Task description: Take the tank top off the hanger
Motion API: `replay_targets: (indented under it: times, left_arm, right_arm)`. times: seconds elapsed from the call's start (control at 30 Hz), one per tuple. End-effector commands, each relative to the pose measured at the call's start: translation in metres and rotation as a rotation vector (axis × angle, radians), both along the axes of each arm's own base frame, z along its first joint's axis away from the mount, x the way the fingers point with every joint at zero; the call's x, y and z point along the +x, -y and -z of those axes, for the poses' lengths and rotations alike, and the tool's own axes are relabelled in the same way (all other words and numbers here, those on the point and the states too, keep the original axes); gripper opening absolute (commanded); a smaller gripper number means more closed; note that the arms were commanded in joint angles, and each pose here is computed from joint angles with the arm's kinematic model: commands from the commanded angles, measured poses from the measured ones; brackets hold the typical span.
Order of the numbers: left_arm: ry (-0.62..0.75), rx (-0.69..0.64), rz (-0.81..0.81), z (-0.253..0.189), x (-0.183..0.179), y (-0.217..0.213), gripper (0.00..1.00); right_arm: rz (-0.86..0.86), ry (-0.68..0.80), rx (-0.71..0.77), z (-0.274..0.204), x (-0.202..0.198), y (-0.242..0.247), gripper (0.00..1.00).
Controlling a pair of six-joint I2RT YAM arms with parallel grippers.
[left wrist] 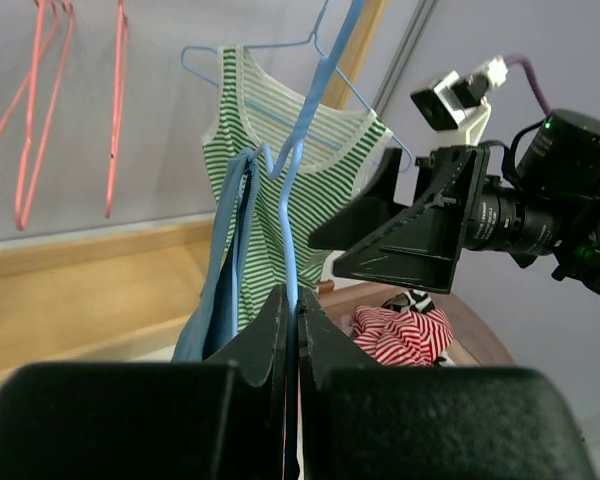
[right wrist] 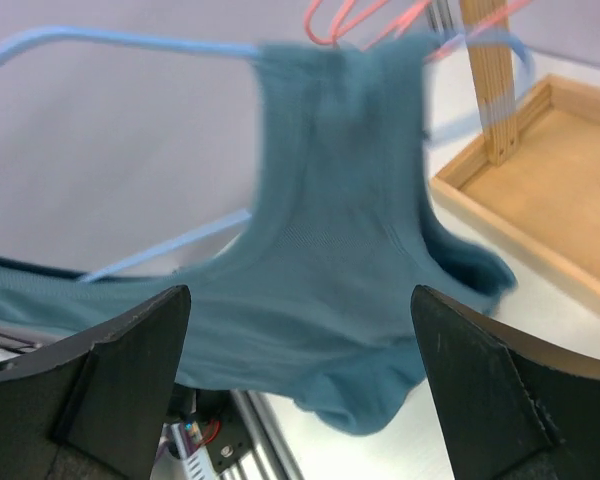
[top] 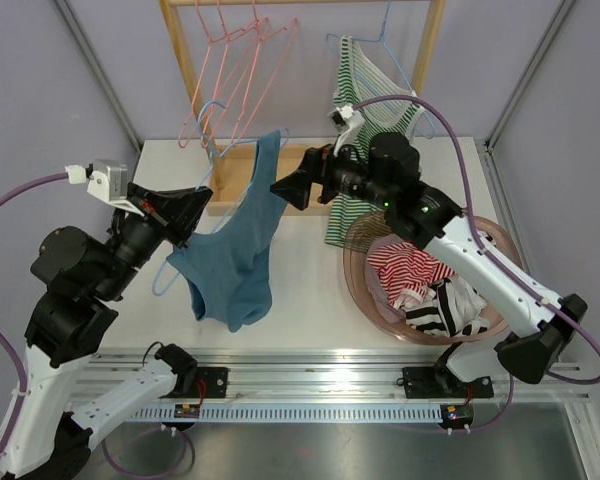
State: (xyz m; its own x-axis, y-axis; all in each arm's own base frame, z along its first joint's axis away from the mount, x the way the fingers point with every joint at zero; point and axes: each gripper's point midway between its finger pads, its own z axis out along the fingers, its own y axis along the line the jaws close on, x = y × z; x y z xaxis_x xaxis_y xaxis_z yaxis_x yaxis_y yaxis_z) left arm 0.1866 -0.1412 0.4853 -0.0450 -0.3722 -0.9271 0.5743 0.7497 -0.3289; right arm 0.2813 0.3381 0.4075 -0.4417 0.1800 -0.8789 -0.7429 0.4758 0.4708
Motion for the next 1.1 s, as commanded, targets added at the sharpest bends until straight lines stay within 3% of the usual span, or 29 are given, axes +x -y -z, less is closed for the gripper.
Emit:
replay_targets:
  times: [0.0,0.13,0.37,0.53,0.57,0.67,0.77,0.8,1.07]
  left_arm:
    - [0.02,-0.043,0.084,-0.008,-0.012,0.01,0.0]
    - [-0.006,-0.034,0.116,0.003,-0.014,0.016,0.0]
    - [-0.02,-0.017,0.114,0.011,-0.013,0.016,0.0]
    - [-0.017,-0.015,0.126,0.011,-0.016,0.017,0.0]
    - [-0.017,-0.017,0.131,0.011,-0.017,0.017,0.0]
    - [-0.023,-0.009,0.11,0.014,-0.015,0.014,0.0]
    - [-0.039,0.01,0.09,0.019,-0.012,0.012,0.0]
    - [-0.042,0.017,0.092,0.02,-0.012,0.012,0.0]
    - [-0.042,0.029,0.178,0.023,-0.025,0.021,0.0]
  right_arm:
    - [0.095,0.169,-0.07,-0.026,0.01,-0.013,1.0]
    - [0.198,0.183,-0.155,-0.016,0.031,-0.022,0.97]
    - [0.33,0.17,-0.229,0.001,0.054,-0.012,0.76]
    - [0.361,0.191,-0.263,0.006,0.062,-0.008,0.46]
    - [0.379,0.192,-0.269,0.007,0.065,-0.006,0.3]
    - [0.379,0.195,-0.283,0.01,0.066,-0.006,0.12]
    - [0.392,0.206,-0.302,0.011,0.067,-0.001,0.1]
    - [0.409,0.21,-0.311,0.011,0.069,0.001,0.0]
    - [0.631,0.163,-0.454,0.028,0.12,0.053,0.0]
